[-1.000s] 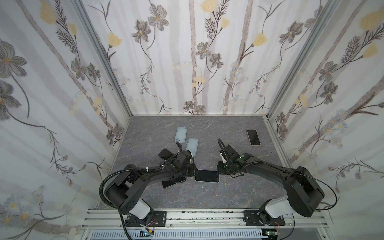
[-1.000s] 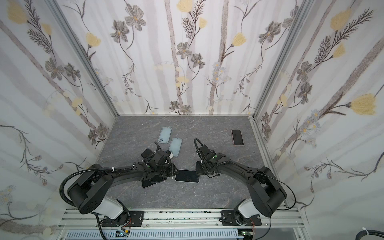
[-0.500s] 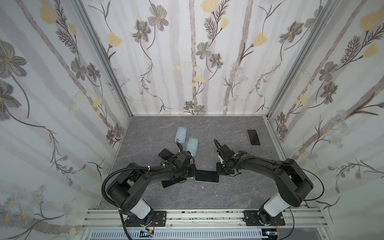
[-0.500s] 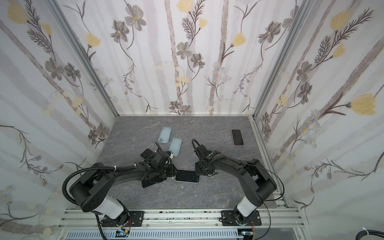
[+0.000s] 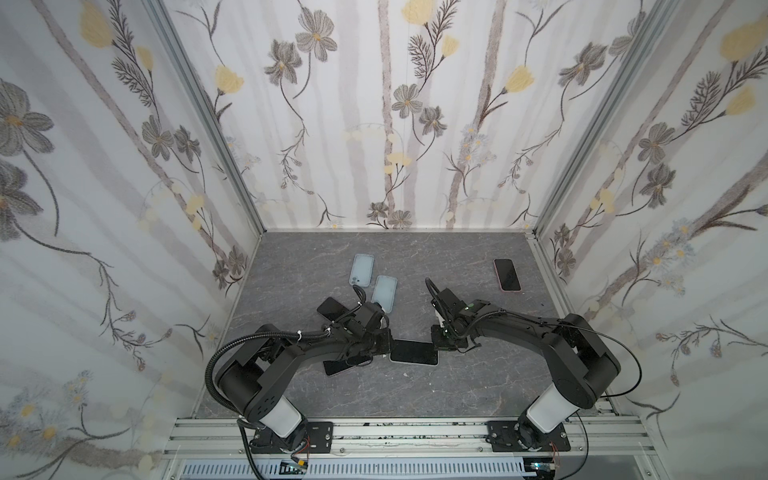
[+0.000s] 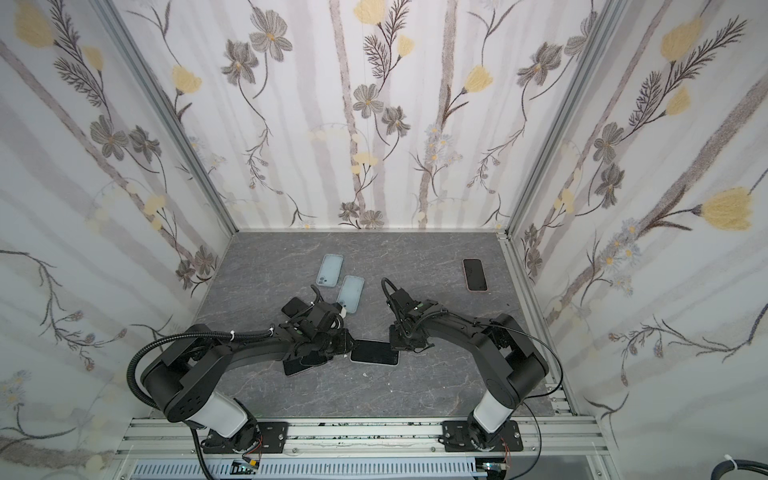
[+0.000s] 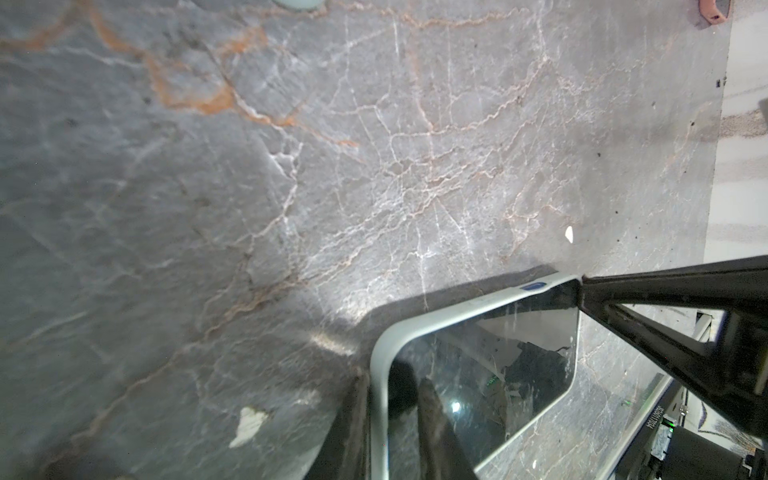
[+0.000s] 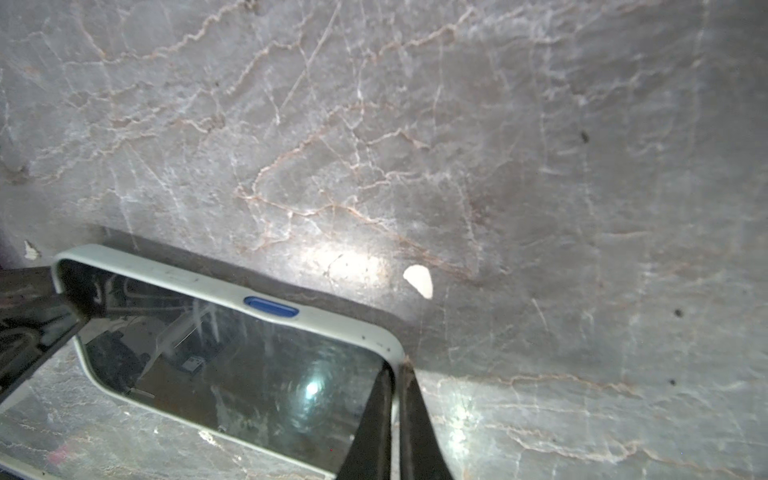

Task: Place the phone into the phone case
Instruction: 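Open both grippers and raise them away from the cased phone, then grasp the cased black phone with the right gripper while the left draws back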

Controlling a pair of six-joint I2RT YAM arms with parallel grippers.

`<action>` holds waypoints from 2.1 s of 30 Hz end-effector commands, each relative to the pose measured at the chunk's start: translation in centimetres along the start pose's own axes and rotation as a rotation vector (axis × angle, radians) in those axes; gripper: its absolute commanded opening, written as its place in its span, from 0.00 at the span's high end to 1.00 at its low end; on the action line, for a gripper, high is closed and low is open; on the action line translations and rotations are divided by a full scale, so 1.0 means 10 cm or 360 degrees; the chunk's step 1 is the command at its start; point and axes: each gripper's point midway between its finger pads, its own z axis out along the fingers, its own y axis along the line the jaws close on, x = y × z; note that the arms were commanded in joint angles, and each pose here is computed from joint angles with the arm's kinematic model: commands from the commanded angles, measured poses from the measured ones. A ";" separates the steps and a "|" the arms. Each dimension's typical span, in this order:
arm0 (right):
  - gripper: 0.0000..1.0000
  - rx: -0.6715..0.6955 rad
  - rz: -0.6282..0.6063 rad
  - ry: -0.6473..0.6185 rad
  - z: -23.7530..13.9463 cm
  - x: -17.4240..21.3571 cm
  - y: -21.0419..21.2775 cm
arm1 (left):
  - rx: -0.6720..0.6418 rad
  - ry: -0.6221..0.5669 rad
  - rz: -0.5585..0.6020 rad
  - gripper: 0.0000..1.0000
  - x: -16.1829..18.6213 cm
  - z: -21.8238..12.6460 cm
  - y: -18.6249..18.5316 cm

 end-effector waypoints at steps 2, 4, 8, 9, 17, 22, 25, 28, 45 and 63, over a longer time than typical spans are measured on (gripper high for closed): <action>0.91 0.0145 -0.0060 0.0029 0.00 0.04 -0.09 | 0.0021 -0.0018 0.0029 0.78 -0.05 0.00 -0.05; 0.91 0.0166 -0.0105 -0.0005 -0.07 -0.01 -0.04 | 0.0035 -0.0036 0.0042 0.78 -0.09 -0.03 -0.10; 0.88 0.0082 -0.0210 -0.0163 -0.36 -0.21 0.21 | 0.0072 -0.0126 0.0110 0.78 -0.27 -0.18 -0.25; 0.87 0.0031 -0.0240 -0.0215 -0.46 -0.26 0.29 | 0.0085 -0.0166 0.0138 0.78 -0.34 -0.25 -0.30; 0.81 -0.0276 -0.0521 -0.0830 -1.50 -0.71 0.76 | 0.0142 -0.0505 0.0470 0.67 -0.79 -0.89 -0.69; 0.68 -0.0283 -0.0743 -0.1134 -2.09 -0.87 0.89 | 0.0168 -0.0854 0.0752 0.52 -0.97 -1.42 -0.89; 0.63 -0.0273 -0.0878 -0.1221 -2.27 -0.89 0.94 | 0.0201 -0.1017 0.0911 0.39 -0.99 -1.68 -0.99; 0.54 -0.0255 -0.1018 -0.1248 -2.30 -0.85 0.97 | 0.0235 -0.1119 0.1066 0.28 -0.94 -1.88 -1.07; 0.05 -0.0128 -0.1410 -0.1328 -2.08 -0.70 0.94 | 0.0330 -0.1200 0.1625 0.00 -0.32 -1.99 -0.92; 0.00 -0.0329 -0.2155 -0.1089 -1.45 0.09 0.87 | 0.0231 -0.1091 0.1966 0.00 -0.01 -1.65 -0.59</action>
